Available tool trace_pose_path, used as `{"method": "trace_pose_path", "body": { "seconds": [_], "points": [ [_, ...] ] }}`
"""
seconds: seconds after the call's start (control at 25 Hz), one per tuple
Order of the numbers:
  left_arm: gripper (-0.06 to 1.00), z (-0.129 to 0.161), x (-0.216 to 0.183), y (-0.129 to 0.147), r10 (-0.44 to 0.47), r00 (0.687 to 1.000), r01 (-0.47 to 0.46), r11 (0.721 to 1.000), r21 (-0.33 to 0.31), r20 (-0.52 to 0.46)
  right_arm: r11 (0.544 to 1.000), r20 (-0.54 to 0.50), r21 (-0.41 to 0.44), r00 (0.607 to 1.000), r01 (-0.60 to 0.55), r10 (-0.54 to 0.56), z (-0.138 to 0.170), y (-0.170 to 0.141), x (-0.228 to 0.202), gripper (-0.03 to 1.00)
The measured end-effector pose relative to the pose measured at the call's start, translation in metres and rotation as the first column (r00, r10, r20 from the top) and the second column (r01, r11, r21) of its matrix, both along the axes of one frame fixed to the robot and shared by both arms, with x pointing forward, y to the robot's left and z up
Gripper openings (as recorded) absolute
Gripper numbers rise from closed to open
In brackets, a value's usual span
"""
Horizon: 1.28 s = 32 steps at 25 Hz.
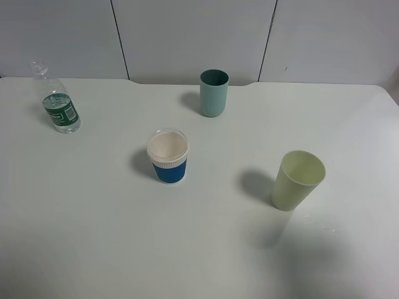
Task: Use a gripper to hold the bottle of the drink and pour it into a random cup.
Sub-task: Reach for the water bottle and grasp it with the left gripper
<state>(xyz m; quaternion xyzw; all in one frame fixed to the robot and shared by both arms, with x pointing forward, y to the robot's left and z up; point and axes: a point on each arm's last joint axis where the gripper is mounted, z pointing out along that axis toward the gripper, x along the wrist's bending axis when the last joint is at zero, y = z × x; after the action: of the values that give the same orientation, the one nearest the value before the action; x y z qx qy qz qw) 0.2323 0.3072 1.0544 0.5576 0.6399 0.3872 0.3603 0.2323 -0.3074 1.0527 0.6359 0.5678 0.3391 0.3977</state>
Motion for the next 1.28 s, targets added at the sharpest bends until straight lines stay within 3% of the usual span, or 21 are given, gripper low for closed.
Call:
{"method": "trace_pose_path", "body": {
  "seconds": [1.28],
  "points": [
    [1.0,0.0,0.0,0.0,0.0,1.0,0.0,1.0,0.0,0.0,1.0,0.0,0.0,1.0,0.0,0.0,0.0,0.0,0.0,0.63]
  ]
}}
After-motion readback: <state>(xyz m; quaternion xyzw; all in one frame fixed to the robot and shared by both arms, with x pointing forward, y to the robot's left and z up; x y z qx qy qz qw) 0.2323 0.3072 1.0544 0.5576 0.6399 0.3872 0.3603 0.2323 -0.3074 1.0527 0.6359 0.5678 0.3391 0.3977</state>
